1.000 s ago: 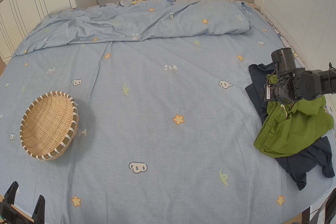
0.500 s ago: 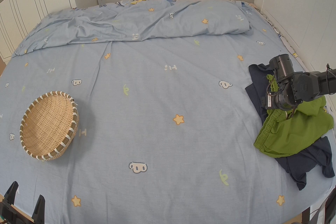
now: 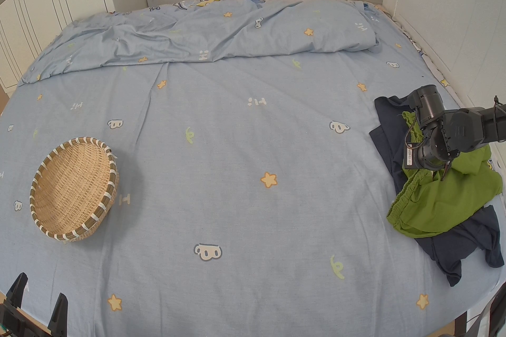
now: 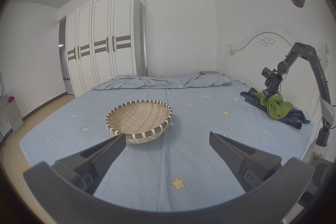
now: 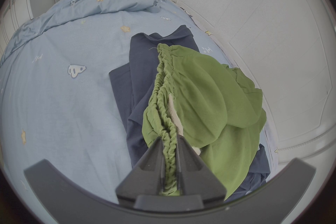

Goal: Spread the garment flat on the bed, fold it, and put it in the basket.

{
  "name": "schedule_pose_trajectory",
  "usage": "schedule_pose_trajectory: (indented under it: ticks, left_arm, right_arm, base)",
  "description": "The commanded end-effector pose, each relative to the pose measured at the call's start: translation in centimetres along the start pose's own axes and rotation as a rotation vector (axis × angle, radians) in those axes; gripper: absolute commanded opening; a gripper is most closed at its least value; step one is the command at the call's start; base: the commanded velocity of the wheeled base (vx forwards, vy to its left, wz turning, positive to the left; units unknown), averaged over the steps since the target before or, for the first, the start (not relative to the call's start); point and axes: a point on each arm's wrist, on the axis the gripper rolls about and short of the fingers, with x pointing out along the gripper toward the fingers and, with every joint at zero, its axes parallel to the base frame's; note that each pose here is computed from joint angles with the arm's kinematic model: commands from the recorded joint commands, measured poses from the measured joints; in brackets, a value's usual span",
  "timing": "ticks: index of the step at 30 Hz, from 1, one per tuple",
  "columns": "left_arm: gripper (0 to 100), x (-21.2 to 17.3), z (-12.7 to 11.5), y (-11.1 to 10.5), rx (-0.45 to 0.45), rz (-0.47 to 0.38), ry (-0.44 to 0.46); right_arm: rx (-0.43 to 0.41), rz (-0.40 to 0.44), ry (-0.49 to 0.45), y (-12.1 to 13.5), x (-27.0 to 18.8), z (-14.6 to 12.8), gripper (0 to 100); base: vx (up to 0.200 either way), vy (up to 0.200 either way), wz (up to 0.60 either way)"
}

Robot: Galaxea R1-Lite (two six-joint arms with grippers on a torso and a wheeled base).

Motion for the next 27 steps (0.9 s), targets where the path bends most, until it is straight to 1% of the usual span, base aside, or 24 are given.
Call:
schedule_pose_trajectory:
  ticks: [1, 3, 5, 6, 7, 8, 10, 13, 14, 15, 16, 17, 19, 21, 22, 23, 24, 26, 27]
  left_arm:
    - [100, 0.0, -0.5, 0.0, 0.0, 0.0, 0.002]
    - [100, 0.0, -0.5, 0.0, 0.0, 0.0, 0.002]
    - [100, 0.0, -0.5, 0.0, 0.0, 0.0, 0.002]
    - [100, 0.0, -0.5, 0.0, 0.0, 0.0, 0.002]
    - [100, 0.0, -0.5, 0.0, 0.0, 0.0, 0.002]
    - [100, 0.0, -0.5, 0.0, 0.0, 0.0, 0.002]
    - [100, 0.0, -0.5, 0.0, 0.0, 0.0, 0.002]
    - [100, 0.0, -0.5, 0.0, 0.0, 0.0, 0.002]
    - [100, 0.0, -0.5, 0.0, 0.0, 0.0, 0.002]
    - [100, 0.0, -0.5, 0.0, 0.0, 0.0, 0.002]
    - [100, 0.0, -0.5, 0.0, 0.0, 0.0, 0.002]
    - [100, 0.0, -0.5, 0.0, 0.0, 0.0, 0.002]
    - [100, 0.0, -0.5, 0.0, 0.0, 0.0, 0.002]
    - [100, 0.0, -0.5, 0.0, 0.0, 0.002, 0.002]
    - [100, 0.0, -0.5, 0.0, 0.0, 0.002, 0.002]
    - [100, 0.0, -0.5, 0.0, 0.0, 0.0, 0.002]
    - [100, 0.0, -0.5, 0.0, 0.0, 0.0, 0.002]
    - [100, 0.0, -0.5, 0.0, 0.0, 0.002, 0.002]
    - [100, 0.0, -0.5, 0.0, 0.0, 0.0, 0.002]
  right_arm:
    - [0.032, 0.017, -0.038, -0.5, -1.3, 0.8, 0]
    - [0.04, 0.03, -0.051, -0.7, -1.9, 1.0, 0]
    - [0.063, 0.065, -0.098, -1.5, -4.2, 2.1, 0]
    - [0.072, 0.083, -0.11, -1.8, -5.1, 2.5, 0]
    - [0.072, 0.083, -0.11, -1.8, -5.1, 2.5, 0]
    - [0.092, 0.151, -0.123, -2.6, -7.2, 3.4, 0]
    - [0.108, 0.229, -0.122, -3.4, -9.3, 4.1, 0]
    - [0.132, 0.381, -0.068, -4.1, -12.6, 4.7, 0]
    - [0.132, 0.381, -0.068, -4.1, -12.6, 4.7, 0]
    - [0.15, 0.52, -0.002, -4.2, -14.5, 5.0, 0]
    - [0.151, 0.587, 0.031, -4.1, -15.3, 4.9, 0]
    - [0.151, 0.587, 0.031, -4.1, -15.3, 4.9, 0]
    - [0.128, 0.727, 0.085, -3.1, -16.7, 4.5, 0]
    - [0.109, 0.776, 0.085, -1.9, -17.6, 4.2, 0]
    - [0.109, 0.776, 0.085, -1.9, -17.6, 4.2, 0]
    - [0.099, 0.841, 0.078, -0.3, -18.9, 3.7, 0]
    - [0.093, 0.886, 0.071, 0.8, -19.9, 3.4, 0]
    - [0.085, 0.938, 0.067, 2.1, -21.0, 3.0, 0]
    - [0.073, 0.993, 0.054, 3.1, -22.4, 2.5, 0]
  base:
    - [0.0, 0.0, 0.0]
    - [0.0, 0.0, 0.0]
    - [0.0, 0.0, 0.0]
    - [0.0, 0.0, 0.0]
    - [0.0, 0.0, 0.0]
    - [0.0, 0.0, 0.0]
    - [0.0, 0.0, 0.0]
    - [0.0, 0.0, 0.0]
    - [0.0, 0.0, 0.0]
    - [0.0, 0.0, 0.0]
    - [0.0, 0.0, 0.0]
    - [0.0, 0.0, 0.0]
    - [0.0, 0.0, 0.0]
    - [0.0, 0.0, 0.0]
    - [0.0, 0.0, 0.0]
    - [0.0, 0.0, 0.0]
    - [0.0, 0.0, 0.0]
    - [0.0, 0.0, 0.0]
    - [0.0, 0.0, 0.0]
